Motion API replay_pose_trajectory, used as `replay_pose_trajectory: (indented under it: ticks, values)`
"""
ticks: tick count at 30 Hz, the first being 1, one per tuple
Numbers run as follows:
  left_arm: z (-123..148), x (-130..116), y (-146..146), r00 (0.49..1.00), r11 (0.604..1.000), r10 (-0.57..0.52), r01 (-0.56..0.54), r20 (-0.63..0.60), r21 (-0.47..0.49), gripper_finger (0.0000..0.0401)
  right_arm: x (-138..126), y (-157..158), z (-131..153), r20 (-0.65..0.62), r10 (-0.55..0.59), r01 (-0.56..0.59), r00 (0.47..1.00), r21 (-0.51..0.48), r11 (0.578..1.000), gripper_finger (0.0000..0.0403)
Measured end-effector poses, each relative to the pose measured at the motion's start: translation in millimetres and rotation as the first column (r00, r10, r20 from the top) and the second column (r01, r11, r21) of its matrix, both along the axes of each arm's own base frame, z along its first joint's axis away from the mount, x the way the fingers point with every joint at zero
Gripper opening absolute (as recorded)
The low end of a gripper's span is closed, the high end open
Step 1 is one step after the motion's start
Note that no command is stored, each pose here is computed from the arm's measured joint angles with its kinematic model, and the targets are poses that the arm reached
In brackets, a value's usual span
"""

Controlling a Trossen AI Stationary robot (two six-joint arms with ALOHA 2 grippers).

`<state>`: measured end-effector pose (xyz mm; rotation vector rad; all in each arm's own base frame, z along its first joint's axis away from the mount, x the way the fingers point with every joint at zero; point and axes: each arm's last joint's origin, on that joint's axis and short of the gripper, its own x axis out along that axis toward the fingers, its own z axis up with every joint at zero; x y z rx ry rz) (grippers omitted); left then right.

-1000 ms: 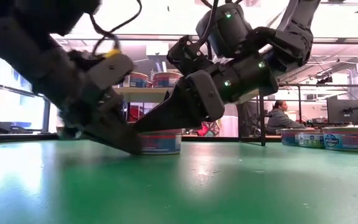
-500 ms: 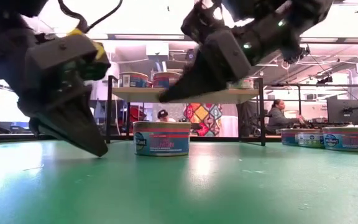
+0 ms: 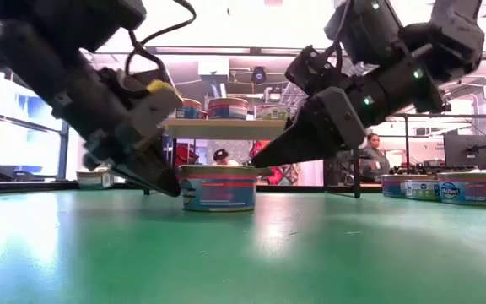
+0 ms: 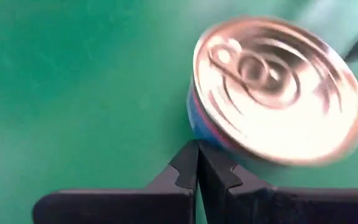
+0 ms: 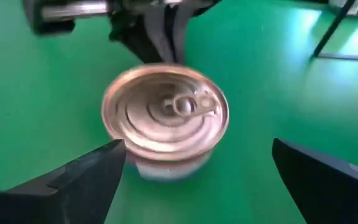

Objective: Stack canned seafood by type on shelf
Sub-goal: Stack the blue tuna can on top of the other blue tuna can on the shelf

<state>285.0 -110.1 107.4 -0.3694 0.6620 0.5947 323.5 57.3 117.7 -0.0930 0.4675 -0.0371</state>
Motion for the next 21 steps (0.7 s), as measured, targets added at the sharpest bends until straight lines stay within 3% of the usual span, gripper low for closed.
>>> replay_pose_trajectory:
  ticks: [6, 10, 17, 21]
  values:
    - [3.8, 11.2, 12.8, 0.999, 1.000, -0.006, 0.006, 0.038, -0.005, 0.0000, 13.4, -2.1, -23.4, -0.048, 0.074, -0.072, 0.996, 0.033, 0.997, 0.0399]
    - [4.5, 15.5, 15.1, 0.998, 1.000, -0.012, 0.013, 0.064, -0.014, 0.0000, 29.9, 2.5, -28.0, -0.013, 0.125, -0.124, 0.992, 0.045, 0.991, 0.0399]
    - [2.3, 17.5, 15.2, 0.997, 1.000, -0.015, 0.014, 0.079, 0.004, 0.0000, 44.0, 6.8, -36.1, 0.060, 0.137, -0.142, 0.989, 0.094, 0.985, 0.0398]
    - [3.4, 16.9, 13.8, 0.997, 0.999, -0.047, 0.047, 0.061, -0.003, 0.0000, 42.3, 10.0, -38.0, 0.065, 0.125, -0.131, 0.990, 0.106, 0.986, 0.0374]
